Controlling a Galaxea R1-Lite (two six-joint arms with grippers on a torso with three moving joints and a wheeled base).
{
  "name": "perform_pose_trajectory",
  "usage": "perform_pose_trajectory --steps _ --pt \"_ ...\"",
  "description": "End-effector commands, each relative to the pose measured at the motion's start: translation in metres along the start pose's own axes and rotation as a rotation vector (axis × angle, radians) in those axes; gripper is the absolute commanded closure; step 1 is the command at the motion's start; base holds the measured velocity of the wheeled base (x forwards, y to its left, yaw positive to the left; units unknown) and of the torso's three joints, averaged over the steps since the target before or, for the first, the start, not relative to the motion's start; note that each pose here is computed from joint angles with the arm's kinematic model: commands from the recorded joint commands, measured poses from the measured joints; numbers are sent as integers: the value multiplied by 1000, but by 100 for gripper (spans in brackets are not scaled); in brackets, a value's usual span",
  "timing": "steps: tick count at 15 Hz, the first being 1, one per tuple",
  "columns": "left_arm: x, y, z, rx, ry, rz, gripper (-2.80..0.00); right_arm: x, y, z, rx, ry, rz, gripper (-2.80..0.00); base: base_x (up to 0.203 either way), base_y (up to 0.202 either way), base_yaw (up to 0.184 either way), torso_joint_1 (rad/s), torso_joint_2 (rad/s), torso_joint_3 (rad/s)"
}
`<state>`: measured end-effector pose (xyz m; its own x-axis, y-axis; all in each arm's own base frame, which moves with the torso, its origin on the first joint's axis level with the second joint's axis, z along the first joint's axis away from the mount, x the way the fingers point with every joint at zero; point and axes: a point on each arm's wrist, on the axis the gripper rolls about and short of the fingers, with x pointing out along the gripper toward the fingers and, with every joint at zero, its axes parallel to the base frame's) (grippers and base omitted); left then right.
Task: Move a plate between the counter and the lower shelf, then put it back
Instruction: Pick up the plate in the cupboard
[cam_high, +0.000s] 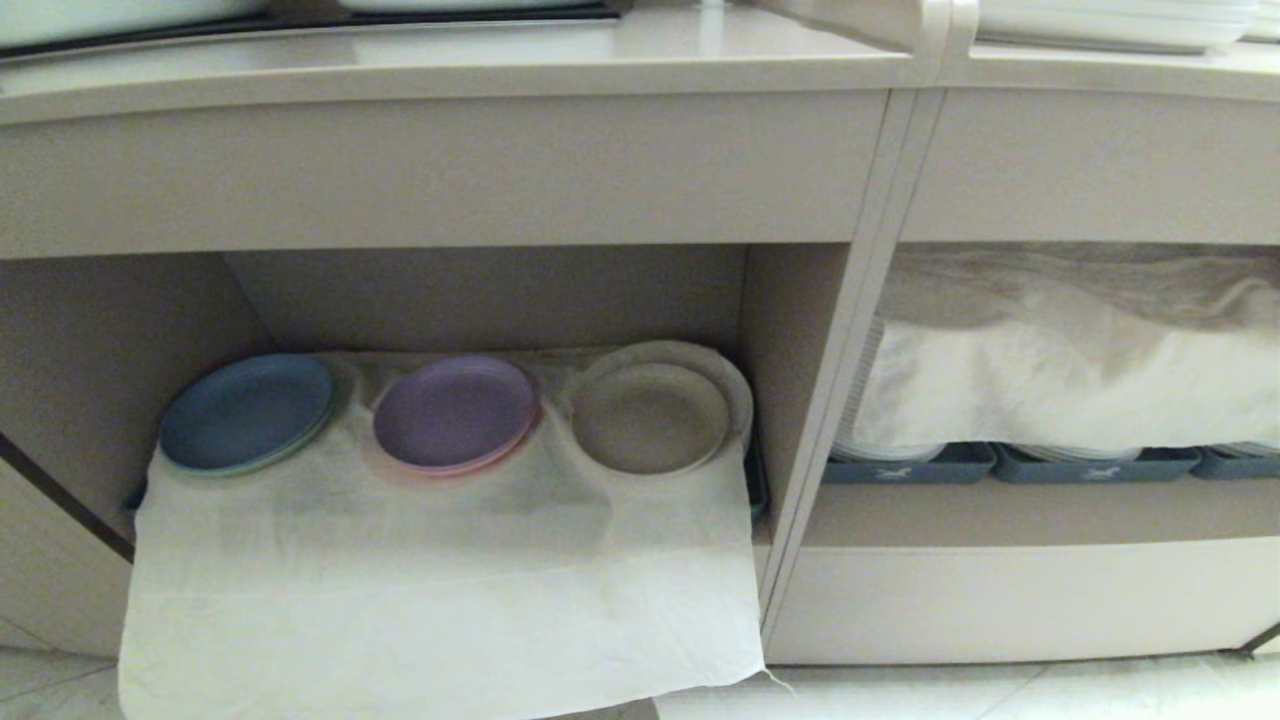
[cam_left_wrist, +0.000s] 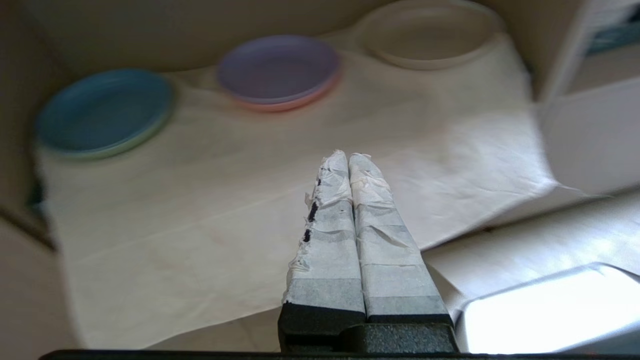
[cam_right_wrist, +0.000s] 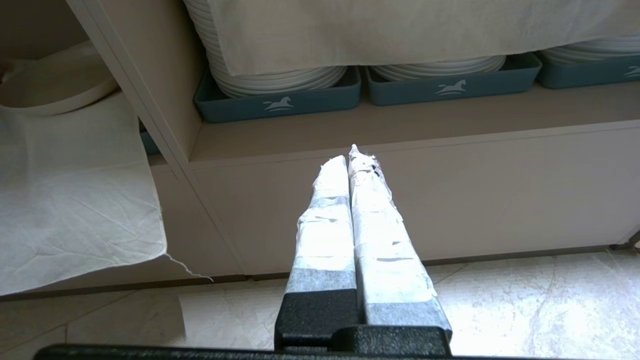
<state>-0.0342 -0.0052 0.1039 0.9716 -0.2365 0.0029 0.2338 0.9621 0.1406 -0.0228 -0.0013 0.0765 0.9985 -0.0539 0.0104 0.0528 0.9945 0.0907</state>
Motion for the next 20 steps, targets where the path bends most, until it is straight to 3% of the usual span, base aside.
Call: perform_pose_trajectory --steps 1,5,9,11,13,17,20 --pt "0 0 9 -9 27 -65 0 0 0 0 0 0 0 0 0 0 0 0 0 0" --pt "19 6 31 -44 126 -138 0 0 0 0 0 0 0 0 0 0 0 0 0 0" --pt "57 18 52 -62 179 -176 0 0 0 0 0 0 0 0 0 0 0 0 0 0" --pt "76 21 56 -72 197 -235 0 0 0 0 0 0 0 0 0 0 0 0 0 0" --pt "92 23 54 -69 229 -294 0 0 0 0 0 0 0 0 0 0 0 0 0 0" --pt "125 20 32 17 291 -387 0 0 0 0 0 0 0 0 0 0 0 0 0 0" --pt "157 20 20 46 334 -429 0 0 0 0 0 0 0 0 0 0 0 0 0 0"
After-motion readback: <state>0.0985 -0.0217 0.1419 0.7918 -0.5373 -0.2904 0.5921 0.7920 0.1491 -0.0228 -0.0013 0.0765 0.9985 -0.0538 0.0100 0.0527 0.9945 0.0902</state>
